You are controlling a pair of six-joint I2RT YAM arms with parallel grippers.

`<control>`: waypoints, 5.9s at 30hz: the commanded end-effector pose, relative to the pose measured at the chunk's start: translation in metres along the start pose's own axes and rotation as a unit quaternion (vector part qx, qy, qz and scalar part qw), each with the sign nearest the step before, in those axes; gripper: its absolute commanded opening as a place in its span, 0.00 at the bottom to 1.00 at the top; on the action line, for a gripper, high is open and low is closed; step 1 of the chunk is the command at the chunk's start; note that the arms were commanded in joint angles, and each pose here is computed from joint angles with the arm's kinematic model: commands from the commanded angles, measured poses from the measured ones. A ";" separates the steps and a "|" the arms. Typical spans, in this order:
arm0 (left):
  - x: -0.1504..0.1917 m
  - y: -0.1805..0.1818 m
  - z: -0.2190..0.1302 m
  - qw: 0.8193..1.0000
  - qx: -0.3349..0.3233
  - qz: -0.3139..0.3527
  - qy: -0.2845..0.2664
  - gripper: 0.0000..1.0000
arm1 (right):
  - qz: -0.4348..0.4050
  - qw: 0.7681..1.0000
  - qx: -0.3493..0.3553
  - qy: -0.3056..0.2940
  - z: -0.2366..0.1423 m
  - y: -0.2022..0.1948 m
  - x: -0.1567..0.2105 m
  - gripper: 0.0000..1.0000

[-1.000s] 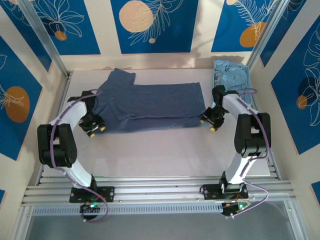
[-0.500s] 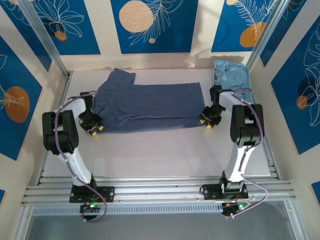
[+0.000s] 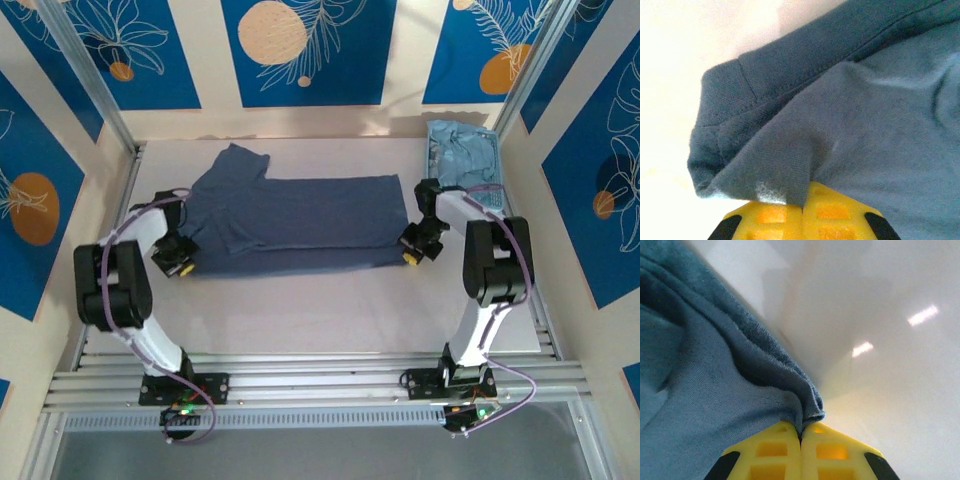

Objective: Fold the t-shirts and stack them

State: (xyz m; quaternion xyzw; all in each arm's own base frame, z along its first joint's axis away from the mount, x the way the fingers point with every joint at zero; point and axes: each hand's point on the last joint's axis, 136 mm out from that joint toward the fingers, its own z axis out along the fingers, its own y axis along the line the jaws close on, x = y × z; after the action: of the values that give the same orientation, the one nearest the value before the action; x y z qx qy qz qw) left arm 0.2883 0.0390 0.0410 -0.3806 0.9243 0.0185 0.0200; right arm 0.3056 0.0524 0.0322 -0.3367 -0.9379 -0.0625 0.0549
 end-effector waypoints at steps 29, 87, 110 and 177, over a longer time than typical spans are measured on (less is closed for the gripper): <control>0.101 -0.071 -0.021 0.989 0.113 -0.043 0.083 0.44 | -0.021 0.992 -0.120 0.016 -0.044 0.024 0.058 0.56; 0.078 -0.093 0.013 0.991 0.106 -0.026 0.072 0.12 | -0.079 0.958 -0.272 0.040 -0.061 0.072 0.070 0.61; 0.062 -0.137 -0.032 0.992 0.080 0.095 0.027 0.00 | 0.079 0.984 -0.155 0.037 -0.029 0.017 0.039 0.50; 0.207 -0.224 -0.059 0.902 0.227 0.341 0.138 0.16 | 0.228 0.965 -0.125 0.023 -0.012 0.062 -0.053 0.49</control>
State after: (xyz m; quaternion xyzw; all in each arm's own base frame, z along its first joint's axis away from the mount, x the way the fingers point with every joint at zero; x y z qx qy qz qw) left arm 0.3047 -0.2489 0.0855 -0.0610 0.9743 -0.2168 -0.0060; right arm 0.3845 0.0723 0.0290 -0.5408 -0.8193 -0.1820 0.0559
